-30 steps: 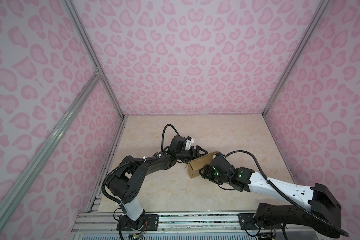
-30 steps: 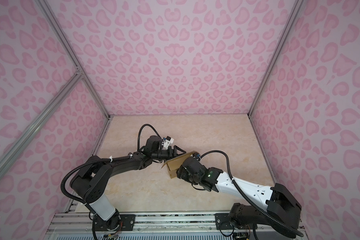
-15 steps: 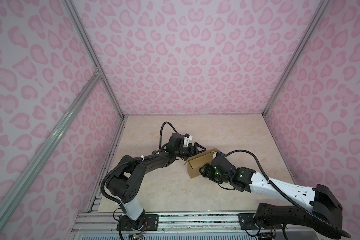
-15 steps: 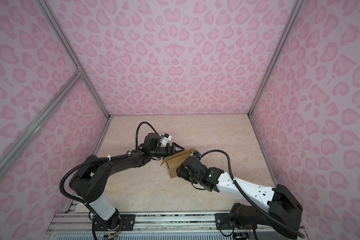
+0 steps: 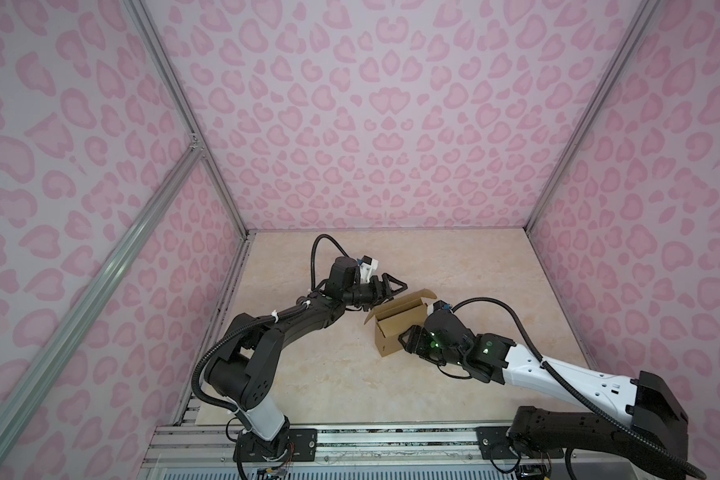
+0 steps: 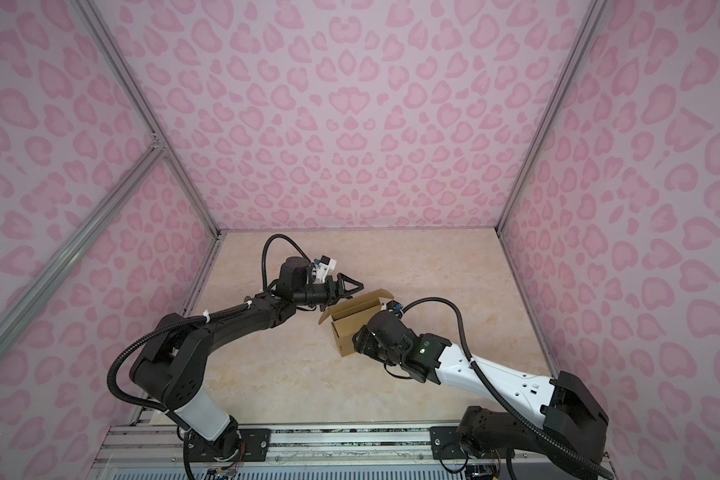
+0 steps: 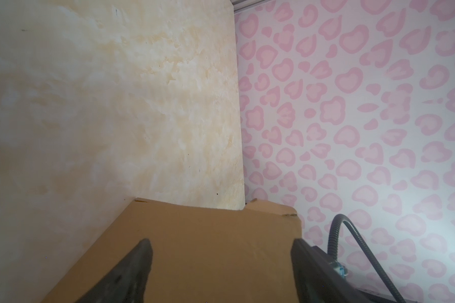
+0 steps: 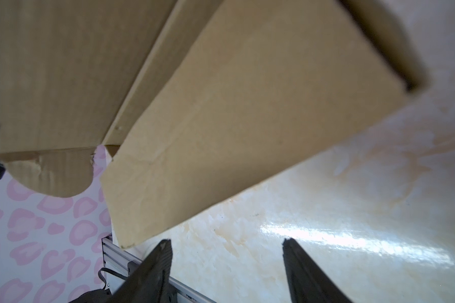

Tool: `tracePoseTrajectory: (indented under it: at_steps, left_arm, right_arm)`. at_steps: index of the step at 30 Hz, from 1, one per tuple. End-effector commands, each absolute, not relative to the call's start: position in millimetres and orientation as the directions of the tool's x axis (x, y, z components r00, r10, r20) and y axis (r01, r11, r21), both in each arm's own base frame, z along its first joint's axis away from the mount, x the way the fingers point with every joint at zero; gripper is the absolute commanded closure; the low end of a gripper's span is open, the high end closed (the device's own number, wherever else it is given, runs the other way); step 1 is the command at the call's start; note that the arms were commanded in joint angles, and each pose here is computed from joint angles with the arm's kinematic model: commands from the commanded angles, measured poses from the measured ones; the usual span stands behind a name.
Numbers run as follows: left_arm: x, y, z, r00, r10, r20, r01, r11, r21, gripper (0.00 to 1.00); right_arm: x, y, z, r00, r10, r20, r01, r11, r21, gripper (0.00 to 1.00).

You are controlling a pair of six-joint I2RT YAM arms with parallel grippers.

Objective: Fold the paper box

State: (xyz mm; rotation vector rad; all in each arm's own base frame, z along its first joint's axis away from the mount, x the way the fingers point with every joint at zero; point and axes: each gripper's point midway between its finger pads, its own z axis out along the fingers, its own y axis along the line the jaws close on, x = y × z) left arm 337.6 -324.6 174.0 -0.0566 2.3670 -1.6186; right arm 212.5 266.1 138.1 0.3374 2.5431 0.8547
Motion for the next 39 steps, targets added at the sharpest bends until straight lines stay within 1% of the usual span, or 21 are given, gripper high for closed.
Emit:
tracePoseTrajectory:
  at_steps: [1,6,10,12,16,20,23,26,39]
  left_arm:
    - [339,-323,188,-0.953,-0.188,-0.237,0.157,0.365,-0.918,0.14]
    - [337,-322,190,-0.953,-0.183,-0.242,0.163,0.362,-0.918,0.14]
    - [336,-322,188,-0.955,-0.182,-0.235,0.158,0.361,-0.919,0.14]
    - [335,-323,188,-0.956,-0.18,-0.234,0.157,0.36,-0.92,0.14]
    - [333,-325,188,-0.957,-0.172,-0.232,0.16,0.355,-0.921,0.14]
    - [330,-329,189,-0.96,-0.161,-0.229,0.162,0.347,-0.924,0.14]
    - [329,-331,191,-0.96,-0.155,-0.232,0.168,0.341,-0.925,0.14]
    - [328,-331,191,-0.961,-0.151,-0.233,0.171,0.342,-0.924,0.14]
    - [327,-332,193,-0.962,-0.144,-0.232,0.173,0.333,-0.927,0.14]
  right_arm:
    - [214,255,140,-0.871,0.333,-0.362,0.075,0.818,0.571,0.31]
    - [224,237,165,-0.857,0.284,-0.429,0.017,0.849,0.528,0.32]
    - [235,217,194,-0.814,0.235,-0.531,-0.036,0.892,0.45,0.33]
    - [240,213,205,-0.805,0.195,-0.561,-0.082,0.899,0.43,0.33]
    - [253,202,212,-0.809,0.137,-0.571,-0.129,0.907,0.4,0.34]
    - [270,186,221,-0.781,0.136,-0.609,-0.158,0.901,0.403,0.35]
    - [278,191,223,-0.783,0.101,-0.614,-0.222,0.876,0.428,0.37]
    - [283,195,221,-0.769,0.056,-0.637,-0.272,0.873,0.405,0.37]
    - [303,202,210,-0.752,-0.021,-0.659,-0.378,0.833,0.404,0.42]
